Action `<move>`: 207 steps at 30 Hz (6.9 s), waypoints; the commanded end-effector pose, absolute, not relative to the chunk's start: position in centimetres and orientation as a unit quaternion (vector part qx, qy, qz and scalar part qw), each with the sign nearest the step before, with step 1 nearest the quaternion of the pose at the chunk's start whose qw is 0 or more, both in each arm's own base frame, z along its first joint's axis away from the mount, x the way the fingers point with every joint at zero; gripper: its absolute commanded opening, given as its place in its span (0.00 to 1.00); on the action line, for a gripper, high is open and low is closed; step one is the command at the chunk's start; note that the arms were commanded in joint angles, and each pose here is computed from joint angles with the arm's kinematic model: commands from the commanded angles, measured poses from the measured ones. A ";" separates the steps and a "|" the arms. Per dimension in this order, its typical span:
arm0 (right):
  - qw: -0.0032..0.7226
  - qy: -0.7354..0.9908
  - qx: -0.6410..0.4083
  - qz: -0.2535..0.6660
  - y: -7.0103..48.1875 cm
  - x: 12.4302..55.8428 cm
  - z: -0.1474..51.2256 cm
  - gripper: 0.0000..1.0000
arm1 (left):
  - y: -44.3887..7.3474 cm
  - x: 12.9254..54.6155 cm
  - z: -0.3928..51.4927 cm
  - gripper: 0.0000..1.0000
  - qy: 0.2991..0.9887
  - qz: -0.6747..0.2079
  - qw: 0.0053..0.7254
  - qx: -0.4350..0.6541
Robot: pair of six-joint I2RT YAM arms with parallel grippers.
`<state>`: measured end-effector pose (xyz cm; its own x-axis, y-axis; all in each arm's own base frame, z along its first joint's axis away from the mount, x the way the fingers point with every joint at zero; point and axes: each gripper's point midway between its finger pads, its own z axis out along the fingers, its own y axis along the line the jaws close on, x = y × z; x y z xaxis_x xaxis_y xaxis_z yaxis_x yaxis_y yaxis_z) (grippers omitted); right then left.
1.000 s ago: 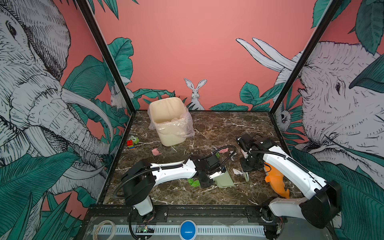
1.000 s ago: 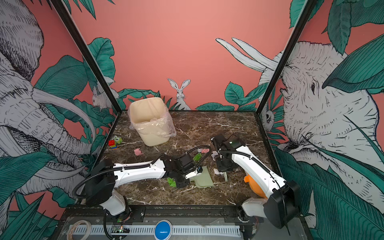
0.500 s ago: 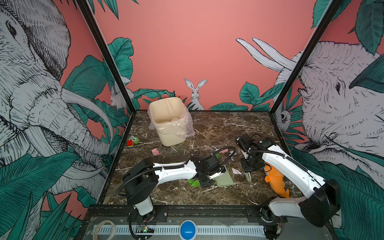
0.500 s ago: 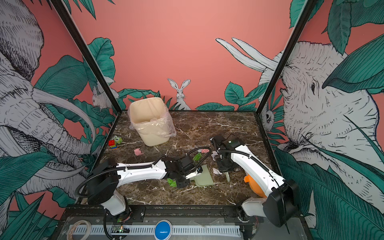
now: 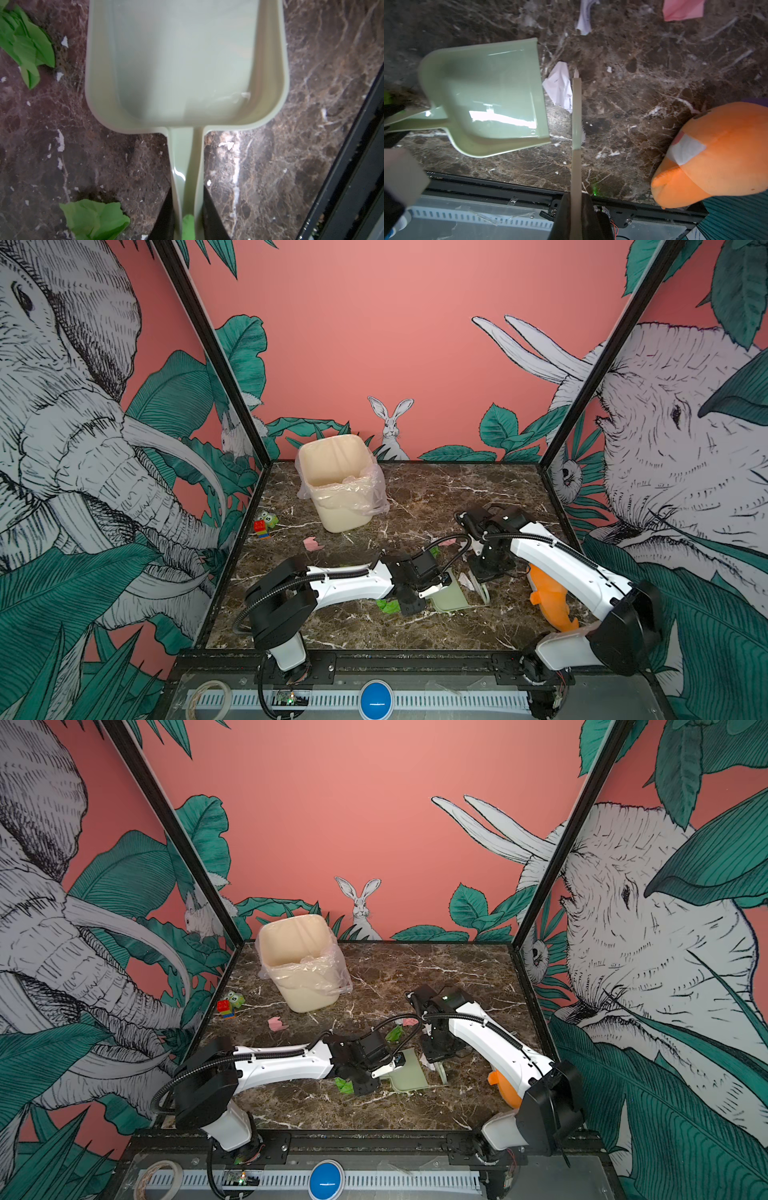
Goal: Sweep away the paper scraps from the table
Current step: 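Sweep the white scrap with the right gripper's brush into the held dustpan, then carry the dustpan to the bin with the left gripper while the right raises the brush, then tip the dustpan over the bin with the left gripper to empty the scrap, then lower the dustpan to the table with the left gripper while the right lowers the brush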
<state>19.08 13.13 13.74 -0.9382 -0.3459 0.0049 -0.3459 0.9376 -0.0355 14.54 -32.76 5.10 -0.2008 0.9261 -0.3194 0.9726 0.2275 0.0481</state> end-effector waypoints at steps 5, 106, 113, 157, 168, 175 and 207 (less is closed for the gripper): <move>0.014 0.976 -0.207 0.070 17.7 17.8 16.4 0.00 | -32.5 14.1 5.0 0.01 0.765 -0.083 0.141 0.623; 0.127 0.977 -0.152 0.078 10.8 22.6 22.9 0.00 | -4.2 34.4 34.3 0.00 0.904 0.177 0.342 0.185; 0.121 0.977 -0.155 0.079 10.7 22.3 22.7 0.00 | -2.9 35.5 35.0 0.00 0.892 0.240 0.318 0.214; 0.118 0.977 -0.157 0.085 10.9 22.3 22.3 0.00 | -3.7 37.7 35.6 0.00 0.764 0.488 0.231 0.352; 0.120 0.978 -0.148 0.087 10.8 21.9 22.1 0.00 | -6.9 36.9 39.2 0.00 0.810 0.363 0.357 0.289; 0.122 0.978 -0.147 0.085 10.7 22.0 22.1 0.00 | -10.8 35.2 40.8 0.00 0.815 0.268 0.425 0.288; 0.107 0.960 -0.204 -0.161 4.7 31.1 21.8 0.00 | -28.5 17.6 16.0 0.01 0.846 -0.113 0.239 0.462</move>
<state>29.72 6.63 20.49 -0.9042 -0.4055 -0.1344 -0.3677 0.8989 -0.2385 18.22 -26.14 15.84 -0.4502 0.7744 -0.4445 0.8277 0.5487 0.1175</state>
